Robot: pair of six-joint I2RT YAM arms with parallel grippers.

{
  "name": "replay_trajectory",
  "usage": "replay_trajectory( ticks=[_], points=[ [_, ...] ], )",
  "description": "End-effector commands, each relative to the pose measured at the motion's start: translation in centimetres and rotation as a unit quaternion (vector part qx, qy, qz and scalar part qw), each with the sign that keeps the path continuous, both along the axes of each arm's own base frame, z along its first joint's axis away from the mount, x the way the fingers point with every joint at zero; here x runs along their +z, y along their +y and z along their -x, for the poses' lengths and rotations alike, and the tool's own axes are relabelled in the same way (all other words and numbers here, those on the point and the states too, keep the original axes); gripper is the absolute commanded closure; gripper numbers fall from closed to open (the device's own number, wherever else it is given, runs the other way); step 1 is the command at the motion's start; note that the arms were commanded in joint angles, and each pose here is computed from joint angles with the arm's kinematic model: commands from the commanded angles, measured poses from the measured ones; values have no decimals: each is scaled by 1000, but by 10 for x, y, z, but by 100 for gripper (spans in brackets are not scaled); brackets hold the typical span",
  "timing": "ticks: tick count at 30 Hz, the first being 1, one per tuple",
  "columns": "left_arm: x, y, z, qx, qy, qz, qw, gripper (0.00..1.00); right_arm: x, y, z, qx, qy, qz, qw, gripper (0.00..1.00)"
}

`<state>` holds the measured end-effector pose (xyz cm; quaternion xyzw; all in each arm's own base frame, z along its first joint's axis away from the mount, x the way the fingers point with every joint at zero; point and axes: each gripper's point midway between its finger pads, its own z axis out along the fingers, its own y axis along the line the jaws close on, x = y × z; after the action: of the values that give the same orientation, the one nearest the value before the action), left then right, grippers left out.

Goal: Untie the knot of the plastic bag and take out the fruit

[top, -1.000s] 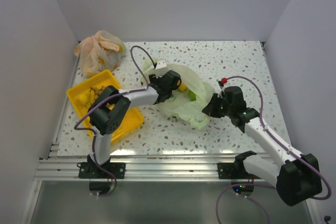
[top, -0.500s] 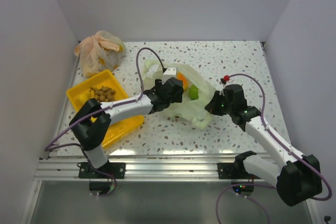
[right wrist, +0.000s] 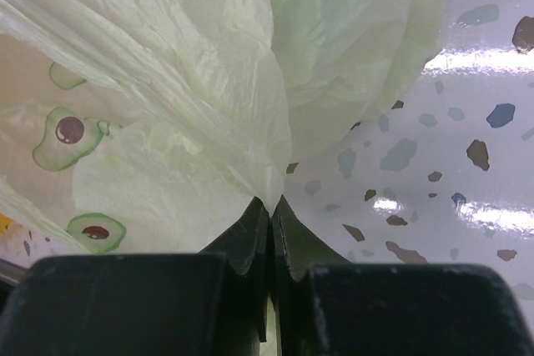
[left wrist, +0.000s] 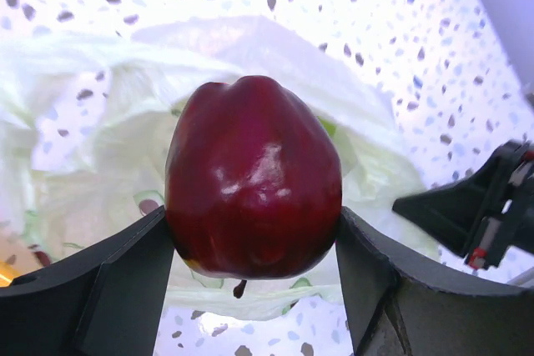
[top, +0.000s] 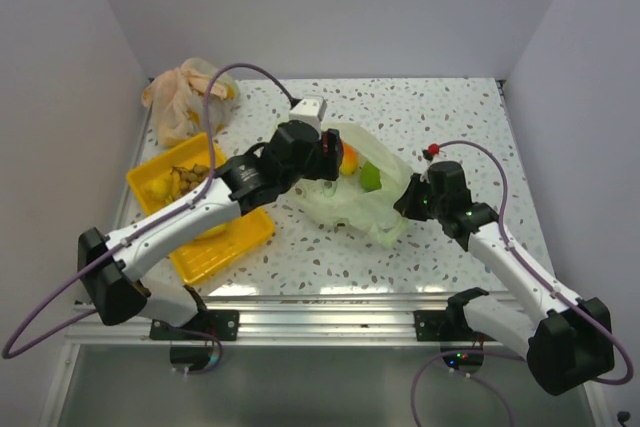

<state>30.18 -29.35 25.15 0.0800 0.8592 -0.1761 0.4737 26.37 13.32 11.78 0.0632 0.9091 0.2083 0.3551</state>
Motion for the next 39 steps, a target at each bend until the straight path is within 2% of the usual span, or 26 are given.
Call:
replay_trajectory(
  ticks=[1,6,9,12,15,19,23,25,28,29,31,32,34,35,36,39],
  points=[
    [48,40,-4,34,-26,3,999,81,3,-6,-1,-9,-10,11,1000,100],
    [29,139,-33,166,2,-12,986,81,3,-6,2,-5,-8,11,1000,100],
    [4,190,-34,230,28,-29,972,82,4,-6,4,-3,-8,10,1000,100],
    [-26,222,-25,266,60,-35,961,82,5,-8,5,-3,-9,12,1000,100],
    [-62,235,-14,270,109,-31,956,82,3,-7,6,0,-6,10,1000,100],
    [-99,218,12,229,175,-4,958,80,3,-6,6,3,-2,12,1000,100],
    [-137,211,53,202,245,4,948,71,4,-7,7,2,-5,14,1000,100],
    [-143,210,65,195,259,7,946,68,4,-7,7,3,-4,15,1000,100],
    [-151,214,79,201,266,5,943,59,3,-8,6,4,-3,19,1000,100],
    [-154,215,82,201,267,4,942,49,3,-8,6,5,-4,22,1000,100],
    [-152,216,83,202,262,6,944,38,3,-10,6,4,-3,25,1000,100],
    [-151,215,82,200,260,7,945,27,3,-10,7,5,-3,27,1000,100],
    [-147,214,79,193,252,10,948,15,4,-10,7,9,-4,29,1000,100],
    [-144,212,77,188,246,12,951,5,5,-11,6,11,-6,33,999,97],
    [-141,210,76,180,243,16,953,1,7,-11,6,12,-7,36,999,83],
    [-125,203,68,158,215,29,963,0,13,-14,5,16,-13,46,999,66]
  ],
)
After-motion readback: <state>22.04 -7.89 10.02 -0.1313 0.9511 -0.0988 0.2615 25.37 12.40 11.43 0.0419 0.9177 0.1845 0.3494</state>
